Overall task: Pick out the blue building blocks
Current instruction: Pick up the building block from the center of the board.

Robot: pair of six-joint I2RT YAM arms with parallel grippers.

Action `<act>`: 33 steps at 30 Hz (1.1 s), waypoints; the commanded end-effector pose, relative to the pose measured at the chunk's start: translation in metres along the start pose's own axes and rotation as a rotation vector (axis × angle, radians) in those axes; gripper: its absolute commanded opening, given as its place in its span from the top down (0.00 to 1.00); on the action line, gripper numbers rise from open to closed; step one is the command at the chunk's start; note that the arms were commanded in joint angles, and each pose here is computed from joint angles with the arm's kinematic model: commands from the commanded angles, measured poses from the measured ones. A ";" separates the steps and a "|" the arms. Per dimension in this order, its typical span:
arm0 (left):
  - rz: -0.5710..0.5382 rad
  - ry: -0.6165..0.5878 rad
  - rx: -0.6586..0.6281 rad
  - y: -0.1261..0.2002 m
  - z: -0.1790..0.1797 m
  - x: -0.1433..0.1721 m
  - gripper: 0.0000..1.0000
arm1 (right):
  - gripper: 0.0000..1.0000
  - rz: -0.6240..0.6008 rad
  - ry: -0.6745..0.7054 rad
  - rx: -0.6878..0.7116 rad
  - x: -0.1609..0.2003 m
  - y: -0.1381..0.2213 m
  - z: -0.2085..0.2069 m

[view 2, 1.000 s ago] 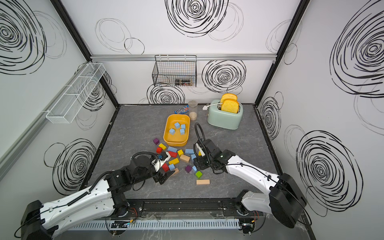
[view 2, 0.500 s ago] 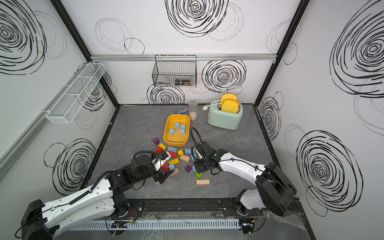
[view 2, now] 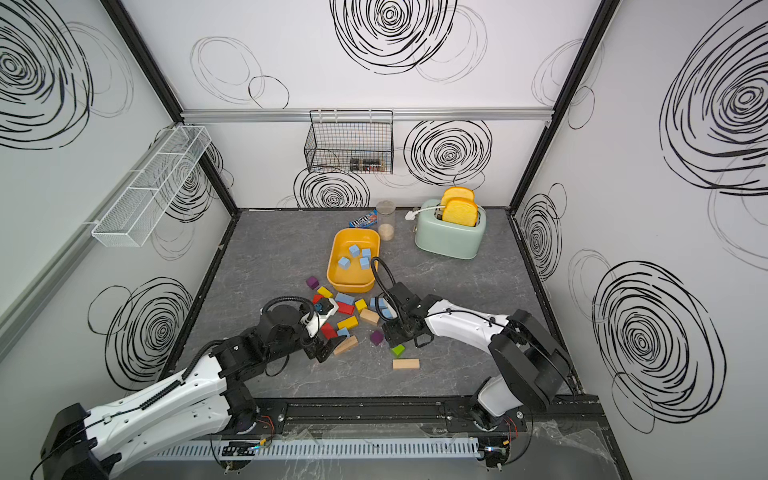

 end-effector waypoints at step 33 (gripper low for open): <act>-0.048 0.032 0.004 -0.007 0.014 -0.016 0.04 | 0.52 -0.004 0.037 0.022 -0.014 -0.014 0.006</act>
Point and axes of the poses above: each gripper's point midway between its finger pads, its own y axis back along the fingers, its own z axis along the line the jaws close on, x = y × z, the point moved 8 cm from there along y, back along the fingers, and after that the axes turned 4 degrees about y, right-handed, at the moved point
